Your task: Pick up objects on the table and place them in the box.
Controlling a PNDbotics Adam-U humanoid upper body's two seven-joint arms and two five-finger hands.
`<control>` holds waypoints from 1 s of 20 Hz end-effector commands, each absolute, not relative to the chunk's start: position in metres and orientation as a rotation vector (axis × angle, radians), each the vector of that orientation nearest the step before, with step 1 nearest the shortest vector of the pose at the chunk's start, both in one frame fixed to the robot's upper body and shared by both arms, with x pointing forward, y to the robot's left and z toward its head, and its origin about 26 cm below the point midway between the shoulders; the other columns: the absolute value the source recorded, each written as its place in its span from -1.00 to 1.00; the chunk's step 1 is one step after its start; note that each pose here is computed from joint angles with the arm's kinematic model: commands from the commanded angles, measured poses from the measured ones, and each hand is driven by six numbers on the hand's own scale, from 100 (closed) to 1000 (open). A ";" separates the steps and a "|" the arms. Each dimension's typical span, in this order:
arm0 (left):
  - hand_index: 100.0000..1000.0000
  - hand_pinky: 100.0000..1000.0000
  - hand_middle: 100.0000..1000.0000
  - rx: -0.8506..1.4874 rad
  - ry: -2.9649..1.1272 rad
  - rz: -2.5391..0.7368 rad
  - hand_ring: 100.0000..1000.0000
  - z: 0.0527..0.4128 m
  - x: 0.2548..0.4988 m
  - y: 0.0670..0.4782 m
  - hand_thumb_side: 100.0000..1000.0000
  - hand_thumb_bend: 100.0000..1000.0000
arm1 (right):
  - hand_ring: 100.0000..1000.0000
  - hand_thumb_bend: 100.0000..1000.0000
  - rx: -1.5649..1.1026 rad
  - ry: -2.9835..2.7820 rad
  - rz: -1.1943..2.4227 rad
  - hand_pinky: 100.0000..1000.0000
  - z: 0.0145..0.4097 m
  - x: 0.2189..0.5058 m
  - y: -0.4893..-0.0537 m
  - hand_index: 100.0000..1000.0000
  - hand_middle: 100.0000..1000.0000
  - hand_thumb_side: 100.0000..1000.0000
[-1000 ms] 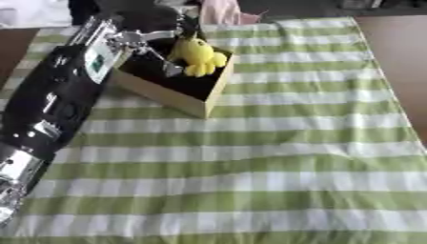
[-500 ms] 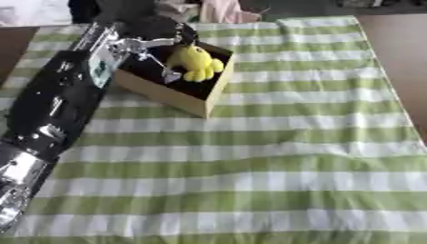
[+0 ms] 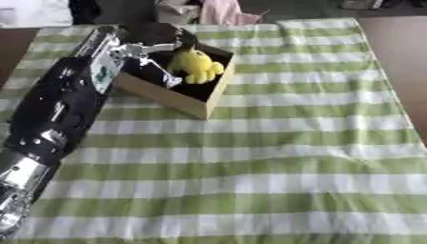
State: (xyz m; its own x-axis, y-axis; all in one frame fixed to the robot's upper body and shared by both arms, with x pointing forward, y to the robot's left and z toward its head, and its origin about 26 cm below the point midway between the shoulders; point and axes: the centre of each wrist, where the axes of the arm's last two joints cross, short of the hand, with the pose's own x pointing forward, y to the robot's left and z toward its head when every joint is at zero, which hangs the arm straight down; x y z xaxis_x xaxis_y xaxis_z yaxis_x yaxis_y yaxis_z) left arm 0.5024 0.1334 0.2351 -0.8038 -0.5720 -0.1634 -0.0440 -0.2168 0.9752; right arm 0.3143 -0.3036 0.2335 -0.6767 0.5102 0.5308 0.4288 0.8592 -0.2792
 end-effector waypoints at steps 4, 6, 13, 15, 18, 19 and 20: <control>0.86 0.64 0.70 0.848 -1.676 -2.103 0.82 0.254 0.499 0.130 -0.04 -0.84 | 0.34 -1.00 -0.682 -2.443 0.172 0.17 0.240 0.310 -0.304 0.48 0.43 0.50; 0.88 0.68 0.73 0.883 -1.667 -2.122 0.86 0.256 0.498 0.130 0.12 -0.72 | 0.34 -1.00 -0.680 -2.442 0.171 0.17 0.240 0.310 -0.304 0.48 0.43 0.50; 0.92 0.72 0.78 0.960 -1.682 -2.100 0.92 0.259 0.497 0.129 0.10 -0.54 | 0.34 -1.00 -0.672 -2.439 0.169 0.16 0.239 0.310 -0.304 0.48 0.43 0.50; 0.93 0.73 0.80 0.978 -1.665 -2.108 0.93 0.259 0.497 0.129 0.21 -0.44 | 0.34 -1.00 -0.668 -2.439 0.170 0.16 0.239 0.310 -0.303 0.48 0.43 0.50; 0.92 0.70 0.77 0.992 -1.665 -2.109 0.92 0.259 0.497 0.129 0.14 -0.48 | 0.34 -1.00 -0.664 -2.436 0.168 0.16 0.238 0.310 -0.303 0.48 0.43 0.50; 0.92 0.70 0.77 0.996 -1.675 -2.102 0.91 0.260 0.497 0.130 0.11 -0.49 | 0.34 -1.00 -0.664 -2.435 0.167 0.16 0.237 0.310 -0.304 0.48 0.43 0.50; 0.91 0.69 0.77 0.999 -1.684 -2.094 0.91 0.260 0.497 0.130 0.10 -0.51 | 0.34 -1.00 -0.663 -2.434 0.167 0.16 0.237 0.310 -0.304 0.48 0.43 0.50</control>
State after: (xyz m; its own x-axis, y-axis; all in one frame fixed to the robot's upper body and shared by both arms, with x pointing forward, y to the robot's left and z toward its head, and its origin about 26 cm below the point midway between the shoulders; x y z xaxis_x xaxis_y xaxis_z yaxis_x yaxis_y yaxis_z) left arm 0.4982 0.1299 0.2436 -0.7373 -0.5979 -0.3144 -0.1566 -0.3014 0.9405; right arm 0.3136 -0.3028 0.2300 -0.6759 0.4963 0.5449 0.4180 0.8670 -0.2713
